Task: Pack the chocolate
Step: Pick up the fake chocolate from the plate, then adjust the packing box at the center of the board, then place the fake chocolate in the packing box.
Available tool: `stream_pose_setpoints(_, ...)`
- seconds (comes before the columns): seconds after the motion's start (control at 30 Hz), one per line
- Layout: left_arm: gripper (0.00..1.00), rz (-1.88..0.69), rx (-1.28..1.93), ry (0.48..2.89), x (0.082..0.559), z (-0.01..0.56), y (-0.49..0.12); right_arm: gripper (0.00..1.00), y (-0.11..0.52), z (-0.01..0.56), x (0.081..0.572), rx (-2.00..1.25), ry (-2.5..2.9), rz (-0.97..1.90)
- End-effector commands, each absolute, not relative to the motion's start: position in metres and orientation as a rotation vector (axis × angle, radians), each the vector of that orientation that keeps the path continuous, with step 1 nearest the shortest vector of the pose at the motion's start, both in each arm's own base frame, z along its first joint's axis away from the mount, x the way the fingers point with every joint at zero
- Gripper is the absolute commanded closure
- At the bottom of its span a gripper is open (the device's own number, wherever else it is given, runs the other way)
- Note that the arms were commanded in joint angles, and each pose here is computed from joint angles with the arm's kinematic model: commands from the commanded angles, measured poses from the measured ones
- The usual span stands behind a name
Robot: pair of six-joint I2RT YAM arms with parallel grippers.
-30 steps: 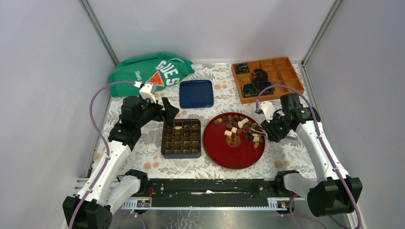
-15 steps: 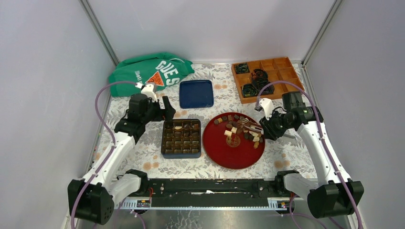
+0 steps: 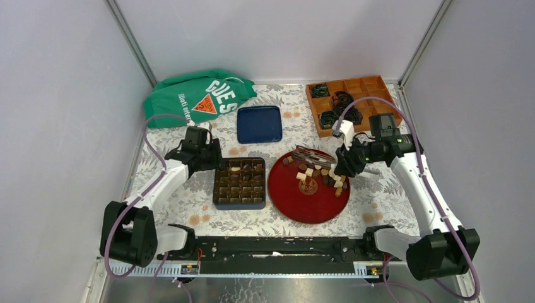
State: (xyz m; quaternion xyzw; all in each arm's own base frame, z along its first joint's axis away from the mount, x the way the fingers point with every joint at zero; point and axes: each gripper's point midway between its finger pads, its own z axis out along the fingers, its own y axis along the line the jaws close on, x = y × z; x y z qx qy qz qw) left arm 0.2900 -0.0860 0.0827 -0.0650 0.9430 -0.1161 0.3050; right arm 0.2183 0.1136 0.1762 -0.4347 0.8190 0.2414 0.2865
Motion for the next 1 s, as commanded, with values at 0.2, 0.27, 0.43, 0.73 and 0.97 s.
stream_pose_setpoints(0.2, 0.60, -0.203, -0.147, 2.574, 0.306, 0.074, -0.077, 0.99, 0.151, 0.199, 0.223, -1.236, 2.021, 0.746)
stream_pose_setpoints(0.27, 0.65, -0.212, -0.142, 2.586, 0.305, 0.071, -0.079, 0.99, 0.156, 0.202, 0.222, -1.257, 2.003, 0.757)
stream_pose_setpoints(0.43, 0.69, -0.190, -0.145, 2.612, 0.304, 0.063, -0.077, 0.99, 0.173, 0.208, 0.215, -1.337, 1.962, 0.799)
stream_pose_setpoints(0.73, 0.77, -0.184, -0.148, 2.648, 0.305, 0.055, -0.078, 0.99, 0.206, 0.219, 0.206, -1.481, 1.897, 0.864)
stream_pose_setpoints(0.97, 1.00, -0.202, -0.142, 2.609, 0.308, 0.066, -0.080, 0.99, 0.230, 0.216, 0.204, -1.577, 1.874, 0.876)
